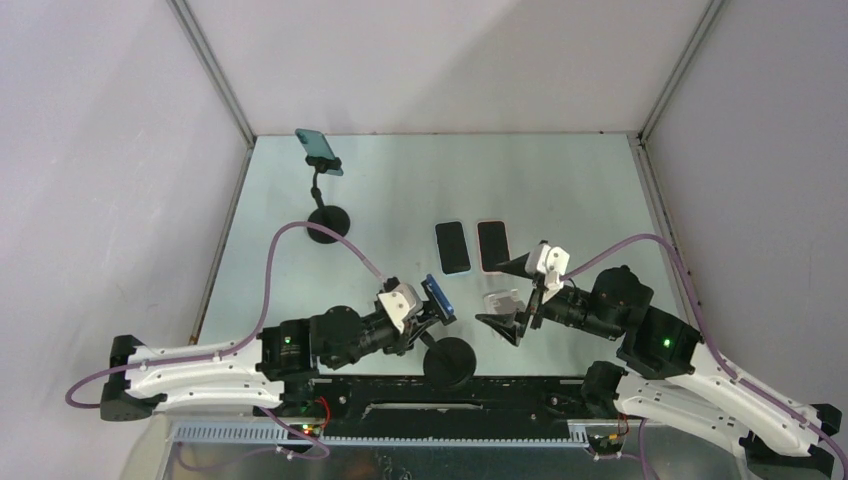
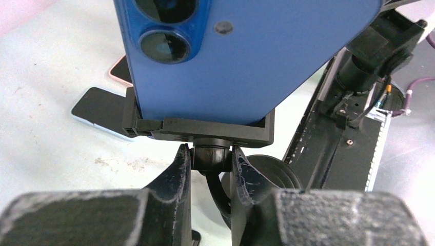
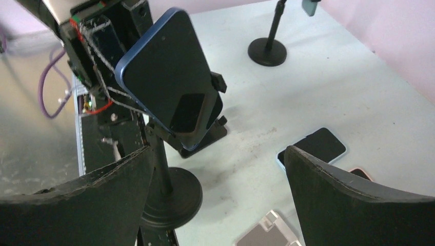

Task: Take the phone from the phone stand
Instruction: Pick up the phone stand with the phone at the center of the board, then remove the phone from the phone stand.

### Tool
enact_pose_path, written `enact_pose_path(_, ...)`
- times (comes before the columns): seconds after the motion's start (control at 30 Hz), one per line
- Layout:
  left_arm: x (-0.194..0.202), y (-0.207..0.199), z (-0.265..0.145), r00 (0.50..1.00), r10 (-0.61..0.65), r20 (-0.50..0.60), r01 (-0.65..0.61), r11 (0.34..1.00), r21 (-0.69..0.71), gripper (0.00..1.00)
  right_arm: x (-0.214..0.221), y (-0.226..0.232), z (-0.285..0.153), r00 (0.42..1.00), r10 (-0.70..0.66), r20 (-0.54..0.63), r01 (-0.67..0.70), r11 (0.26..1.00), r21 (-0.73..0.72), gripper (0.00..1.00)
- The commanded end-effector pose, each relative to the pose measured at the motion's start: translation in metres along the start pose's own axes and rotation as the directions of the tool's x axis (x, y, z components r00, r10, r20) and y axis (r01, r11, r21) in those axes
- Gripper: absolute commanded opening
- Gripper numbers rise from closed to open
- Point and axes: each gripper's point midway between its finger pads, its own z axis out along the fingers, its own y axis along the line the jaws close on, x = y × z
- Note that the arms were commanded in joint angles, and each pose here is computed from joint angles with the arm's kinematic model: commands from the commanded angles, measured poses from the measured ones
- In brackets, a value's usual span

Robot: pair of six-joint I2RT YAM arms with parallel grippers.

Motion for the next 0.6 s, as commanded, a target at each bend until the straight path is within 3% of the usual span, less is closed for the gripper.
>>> enact_pose_path(0.0,-0.065,-0.019,-0.004,0.980,-0.066,0.188,0.045,0.993,0.113,0.00,-0.004,0.010,-0.006,0.996,-0.093,-0.012,0.091,0.993,-0.080,0.99)
enact_pose_path(0.3,-0.060,-0.041,-0.001,0.984,-0.042,0.173,0.000,0.971,0.237,0.00,-0.013,0.034,-0.006,0.949,-0.301,0.096,0.316,0.916,-0.248,0.99)
enact_pose_path(0.57,-0.071,-0.053,-0.009,0.976,-0.013,0.216,-0.056,0.950,0.309,0.00,-0.020,0.057,0.000,0.935,-0.309,0.174,0.352,0.860,-0.369,0.99)
